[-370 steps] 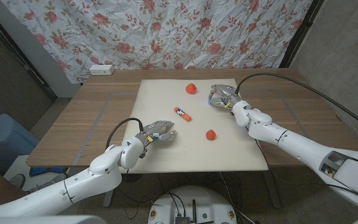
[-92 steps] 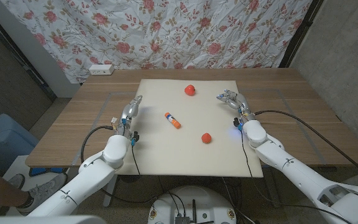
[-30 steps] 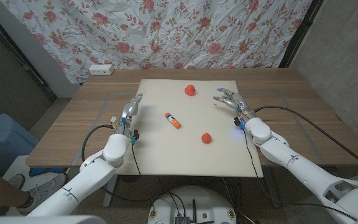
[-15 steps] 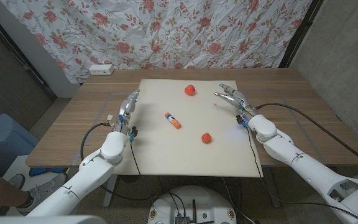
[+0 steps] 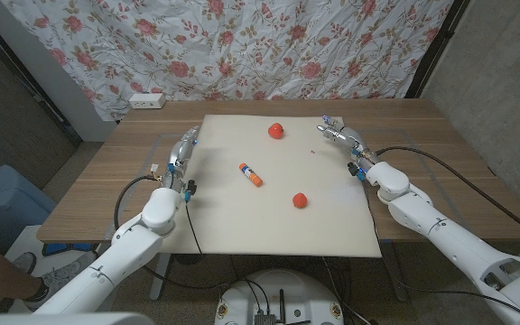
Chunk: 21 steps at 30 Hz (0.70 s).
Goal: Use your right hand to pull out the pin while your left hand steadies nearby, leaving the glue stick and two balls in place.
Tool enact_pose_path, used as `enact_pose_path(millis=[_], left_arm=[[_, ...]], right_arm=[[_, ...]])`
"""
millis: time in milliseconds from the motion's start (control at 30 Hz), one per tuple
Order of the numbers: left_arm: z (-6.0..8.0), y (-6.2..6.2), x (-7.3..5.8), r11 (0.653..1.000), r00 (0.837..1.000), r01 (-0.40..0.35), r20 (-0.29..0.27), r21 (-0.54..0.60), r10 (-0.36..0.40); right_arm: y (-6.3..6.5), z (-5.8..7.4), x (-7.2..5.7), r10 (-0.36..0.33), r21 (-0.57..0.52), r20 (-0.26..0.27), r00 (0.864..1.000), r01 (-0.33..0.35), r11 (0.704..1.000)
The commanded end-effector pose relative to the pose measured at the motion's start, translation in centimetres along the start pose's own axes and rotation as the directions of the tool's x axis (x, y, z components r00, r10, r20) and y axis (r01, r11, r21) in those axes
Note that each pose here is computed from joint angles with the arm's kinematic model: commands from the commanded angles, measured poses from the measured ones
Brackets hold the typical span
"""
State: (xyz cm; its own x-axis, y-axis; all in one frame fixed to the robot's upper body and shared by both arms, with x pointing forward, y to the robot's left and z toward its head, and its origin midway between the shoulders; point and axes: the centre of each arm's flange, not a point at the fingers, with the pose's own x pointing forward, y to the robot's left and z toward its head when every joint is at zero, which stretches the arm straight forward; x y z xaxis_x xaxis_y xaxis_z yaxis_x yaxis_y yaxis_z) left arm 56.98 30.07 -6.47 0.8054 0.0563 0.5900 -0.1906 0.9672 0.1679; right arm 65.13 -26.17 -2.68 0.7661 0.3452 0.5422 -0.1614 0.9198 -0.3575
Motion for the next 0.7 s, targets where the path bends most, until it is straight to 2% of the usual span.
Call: enact_pose_path(millis=[33,367,700], left_arm=[[-0.2,1.0,0.7,0.999,1.0,0.0,0.007,-0.033,0.0],[-0.6,2.0,1.4,0.998,1.0,0.008,0.026,-0.055,-0.007],[-1.1,2.7,1.7,0.997,0.999,0.02,0.031,-0.077,-0.018]], right_arm=[[-1.1,0.5,-0.1,-0.005,0.054,0.005,1.0,0.005,0.999],[-1.3,0.6,-0.2,-0.031,0.118,0.008,0.999,0.03,0.993],[-1.3,0.0,-1.2,-0.062,0.179,0.01,0.998,0.06,0.982]])
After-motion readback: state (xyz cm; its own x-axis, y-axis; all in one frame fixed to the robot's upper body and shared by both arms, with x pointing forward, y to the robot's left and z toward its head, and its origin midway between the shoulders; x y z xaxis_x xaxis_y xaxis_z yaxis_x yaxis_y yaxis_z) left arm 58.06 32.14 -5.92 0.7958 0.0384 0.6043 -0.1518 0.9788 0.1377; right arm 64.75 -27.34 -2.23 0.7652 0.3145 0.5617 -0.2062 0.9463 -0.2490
